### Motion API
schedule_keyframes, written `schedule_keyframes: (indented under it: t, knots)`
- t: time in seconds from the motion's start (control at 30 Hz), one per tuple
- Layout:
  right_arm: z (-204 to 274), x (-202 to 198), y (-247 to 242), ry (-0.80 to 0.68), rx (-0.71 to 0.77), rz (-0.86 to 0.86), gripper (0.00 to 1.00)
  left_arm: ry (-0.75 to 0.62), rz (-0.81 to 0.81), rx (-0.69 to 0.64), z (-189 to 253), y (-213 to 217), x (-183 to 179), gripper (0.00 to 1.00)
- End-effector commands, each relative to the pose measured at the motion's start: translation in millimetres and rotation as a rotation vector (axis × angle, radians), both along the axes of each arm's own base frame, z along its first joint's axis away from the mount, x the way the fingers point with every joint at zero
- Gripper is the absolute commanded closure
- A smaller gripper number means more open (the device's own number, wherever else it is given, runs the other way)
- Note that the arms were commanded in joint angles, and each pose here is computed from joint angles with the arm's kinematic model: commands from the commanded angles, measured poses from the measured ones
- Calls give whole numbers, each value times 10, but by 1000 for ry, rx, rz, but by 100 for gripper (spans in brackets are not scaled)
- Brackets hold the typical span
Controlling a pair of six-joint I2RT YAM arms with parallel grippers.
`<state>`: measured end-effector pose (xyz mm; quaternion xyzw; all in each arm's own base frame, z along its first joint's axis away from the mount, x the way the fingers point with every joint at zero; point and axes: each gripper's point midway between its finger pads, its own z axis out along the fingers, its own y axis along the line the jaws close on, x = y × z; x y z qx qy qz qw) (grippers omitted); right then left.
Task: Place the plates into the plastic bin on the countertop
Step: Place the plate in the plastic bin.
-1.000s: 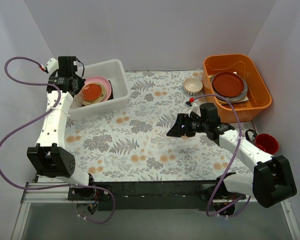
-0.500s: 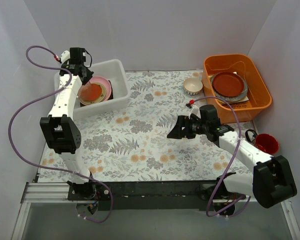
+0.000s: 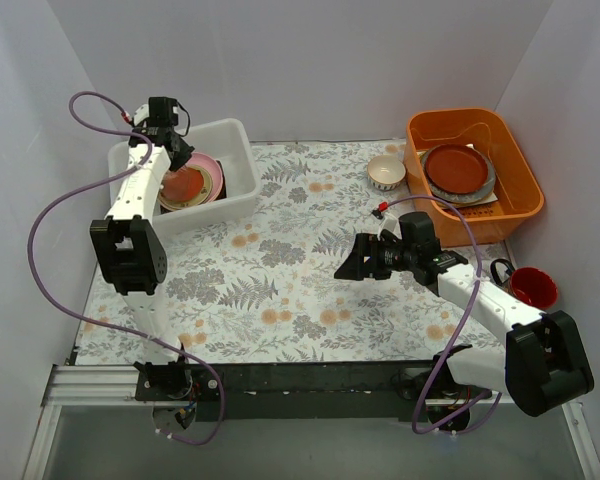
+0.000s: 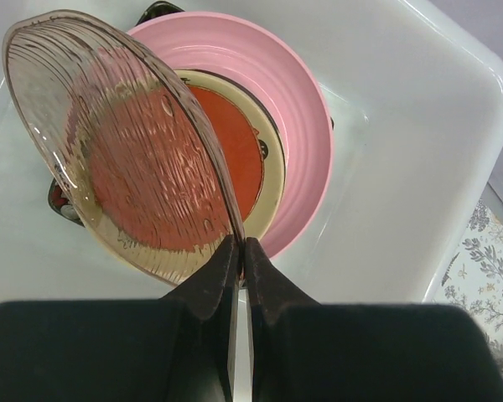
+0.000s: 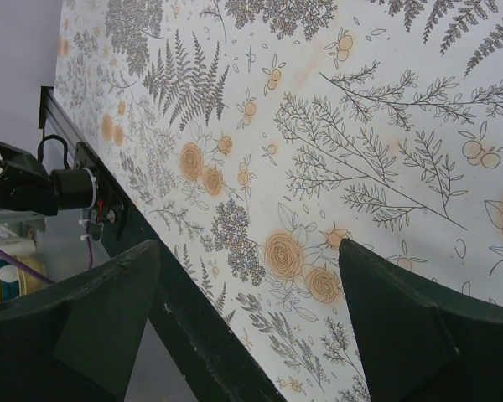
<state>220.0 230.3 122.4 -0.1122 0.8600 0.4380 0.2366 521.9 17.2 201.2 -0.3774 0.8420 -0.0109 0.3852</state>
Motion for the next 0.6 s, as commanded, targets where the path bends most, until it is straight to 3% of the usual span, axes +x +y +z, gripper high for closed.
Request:
schedule_keyframes:
  t: [0.0,0.57]
  knots:
    - [32,52,7,-30,16,-7,5,-42,-33,11,101,-25,129,100]
    - [-48,60,-38,-25,-11,-28,2,-55,-129,-122,-120,-324,371,100]
